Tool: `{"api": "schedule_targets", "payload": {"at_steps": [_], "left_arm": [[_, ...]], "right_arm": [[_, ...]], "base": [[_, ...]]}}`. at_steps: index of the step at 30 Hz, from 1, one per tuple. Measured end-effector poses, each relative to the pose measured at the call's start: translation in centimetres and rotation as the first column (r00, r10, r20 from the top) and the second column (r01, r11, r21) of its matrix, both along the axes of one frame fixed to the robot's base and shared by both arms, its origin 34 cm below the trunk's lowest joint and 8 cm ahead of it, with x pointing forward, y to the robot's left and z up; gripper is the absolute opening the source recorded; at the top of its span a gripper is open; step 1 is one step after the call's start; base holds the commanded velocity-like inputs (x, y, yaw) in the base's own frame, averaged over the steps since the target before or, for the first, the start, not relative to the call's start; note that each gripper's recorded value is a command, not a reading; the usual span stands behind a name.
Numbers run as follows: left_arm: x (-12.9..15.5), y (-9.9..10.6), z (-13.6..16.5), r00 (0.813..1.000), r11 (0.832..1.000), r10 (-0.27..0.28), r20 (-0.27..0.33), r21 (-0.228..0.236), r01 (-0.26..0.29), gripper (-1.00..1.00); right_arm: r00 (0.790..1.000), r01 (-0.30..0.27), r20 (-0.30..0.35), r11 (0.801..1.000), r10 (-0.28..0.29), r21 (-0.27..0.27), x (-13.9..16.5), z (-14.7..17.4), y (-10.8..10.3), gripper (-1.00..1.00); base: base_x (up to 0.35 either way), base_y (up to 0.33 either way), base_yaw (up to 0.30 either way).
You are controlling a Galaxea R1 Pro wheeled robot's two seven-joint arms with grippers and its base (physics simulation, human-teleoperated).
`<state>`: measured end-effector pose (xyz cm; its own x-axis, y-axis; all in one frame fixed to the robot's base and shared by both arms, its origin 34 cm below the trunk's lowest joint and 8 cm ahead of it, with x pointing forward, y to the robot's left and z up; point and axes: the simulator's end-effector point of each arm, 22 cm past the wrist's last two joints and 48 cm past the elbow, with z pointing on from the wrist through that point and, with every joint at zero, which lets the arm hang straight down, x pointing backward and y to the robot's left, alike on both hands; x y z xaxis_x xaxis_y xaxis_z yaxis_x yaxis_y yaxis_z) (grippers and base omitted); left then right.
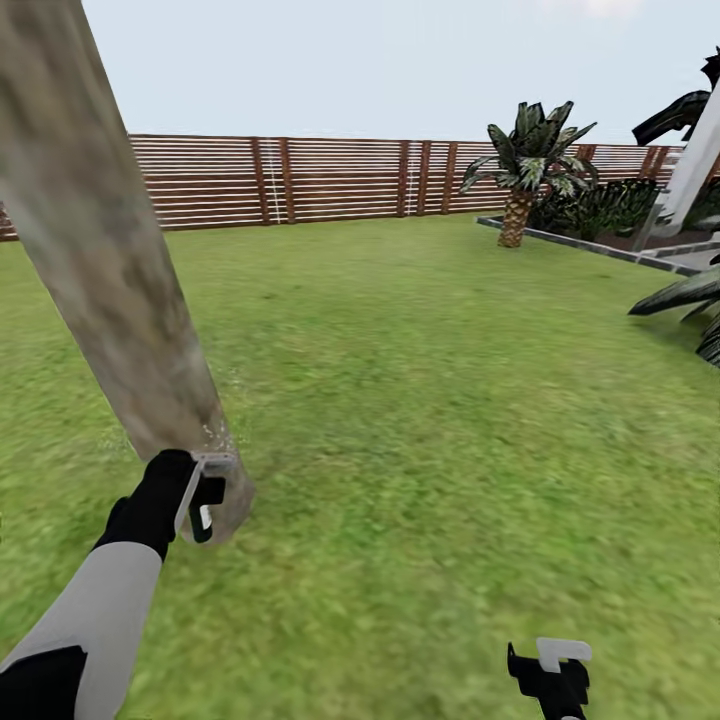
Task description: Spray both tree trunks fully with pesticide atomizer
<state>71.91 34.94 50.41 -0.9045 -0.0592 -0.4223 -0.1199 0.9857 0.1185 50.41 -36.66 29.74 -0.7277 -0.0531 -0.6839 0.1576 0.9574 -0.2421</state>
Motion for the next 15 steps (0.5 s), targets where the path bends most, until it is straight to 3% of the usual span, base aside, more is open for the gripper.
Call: {"api": "schedule_targets", "payload": {"at_steps": [4, 9, 13, 15], "left_arm": [[0.2, 0.2, 0.5, 1.0, 1.0, 0.002, 0.018, 0.005, -0.002, -1.0], [-0.1, 0.9, 0.3, 1.0, 1.0, 0.011, 0.021, 0.01, -0.011, -1.0], [-4.1, 1.2, -3.7, 0.999, 1.0, 0.014, -0.047, 0.014, -0.013, -1.0], [-5.2, 1.3, -5.2, 0.999, 1.0, 0.005, -0.039, 0.02, -0.004, -1.0]], "right_arm": [[1.0, 0.0, 0.0, 1.0, 0.0, 0.0, 0.0, 0.0, 0.0, 1.0], [1.0, 0.0, -0.001, 1.0, 0.0, 0.0, 0.0, 0.0, 0.0, 1.0], [1.0, -0.001, -0.001, 1.0, 0.001, 0.001, 0.0, 0.0, 0.0, 1.0], [1.0, -0.001, -0.001, 1.0, 0.001, 0.001, 0.0, 0.0, 0.0, 1.0]], "base": [[-0.077, -0.261, 0.256], [-0.253, -0.173, 0.276], [-0.289, -0.134, 0.277], [-0.301, -0.125, 0.274]]}}
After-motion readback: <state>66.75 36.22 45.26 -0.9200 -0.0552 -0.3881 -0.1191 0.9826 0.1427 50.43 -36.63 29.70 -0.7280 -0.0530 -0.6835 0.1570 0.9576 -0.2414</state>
